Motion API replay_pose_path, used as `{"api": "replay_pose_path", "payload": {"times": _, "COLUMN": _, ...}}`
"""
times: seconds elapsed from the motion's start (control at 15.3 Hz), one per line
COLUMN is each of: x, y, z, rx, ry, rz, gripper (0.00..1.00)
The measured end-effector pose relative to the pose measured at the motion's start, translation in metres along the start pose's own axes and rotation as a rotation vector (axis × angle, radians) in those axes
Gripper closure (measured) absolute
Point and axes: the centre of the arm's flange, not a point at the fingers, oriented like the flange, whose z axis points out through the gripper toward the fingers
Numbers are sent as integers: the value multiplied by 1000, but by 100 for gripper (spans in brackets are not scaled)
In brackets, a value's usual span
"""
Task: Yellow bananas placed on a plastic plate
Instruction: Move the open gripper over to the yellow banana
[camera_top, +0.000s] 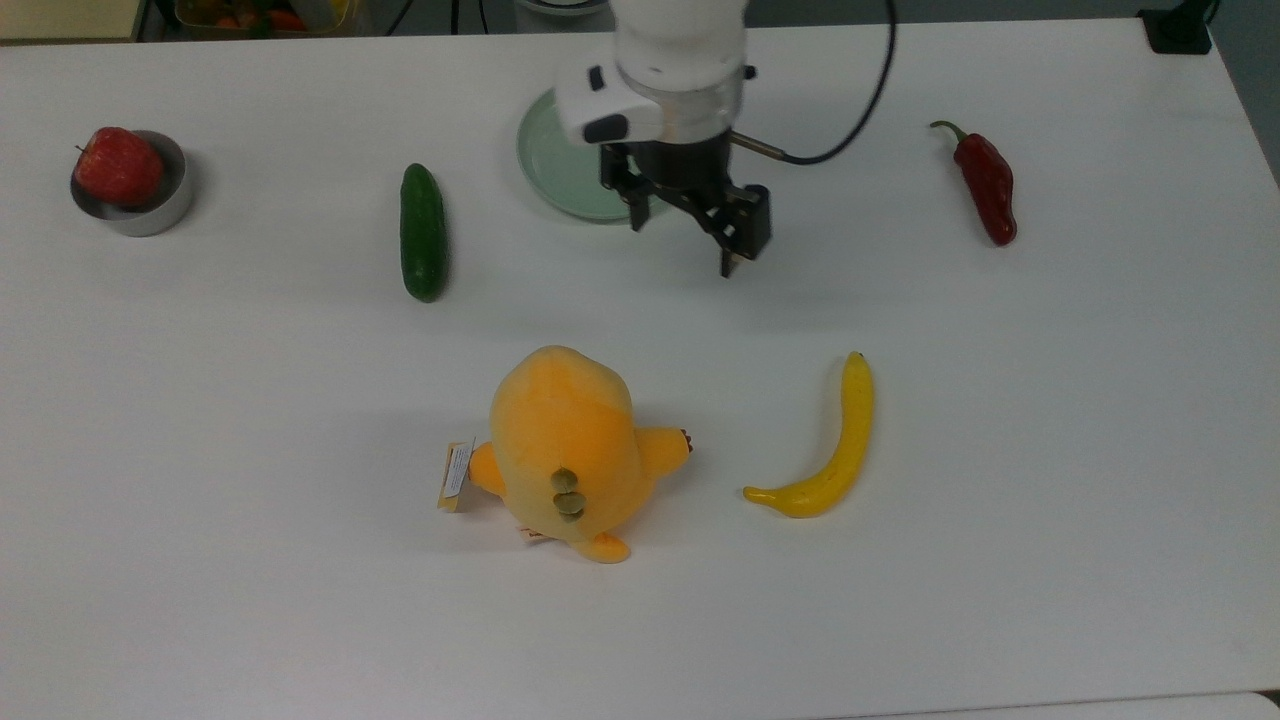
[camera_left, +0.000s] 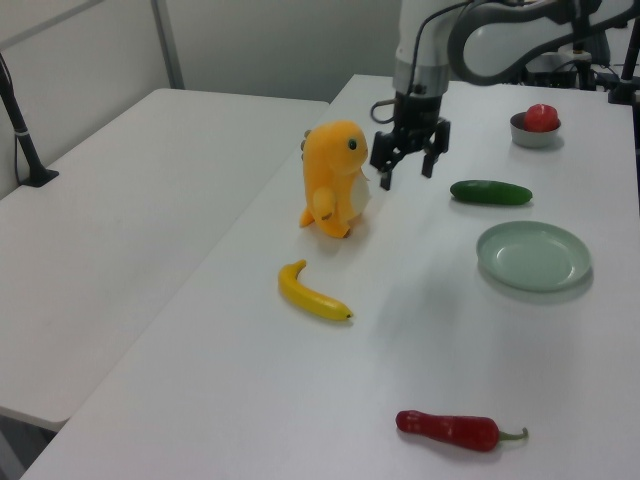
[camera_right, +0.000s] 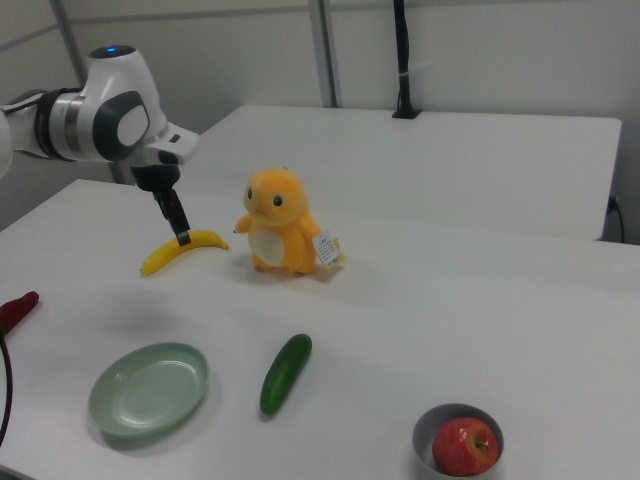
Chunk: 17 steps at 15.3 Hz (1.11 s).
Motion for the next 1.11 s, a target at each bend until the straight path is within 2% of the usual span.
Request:
{"api": "replay_pose_path", "payload": {"times": 0.39, "x": -27, "y": -79, "z": 31, "rx": 48, "ry": 20, "rz": 58, "gripper": 0}}
{"api": "replay_pose_path", "payload": {"times": 0.78, "x": -40, "y": -122, "z": 42, "rx": 145, "ry": 82, "rz": 43, "gripper": 0}}
{"api": "replay_pose_path", "payload": {"times": 1.11, "x": -40, "y": -144, "z": 76, "rx": 138, "ry": 115, "rz": 15, "gripper": 0}}
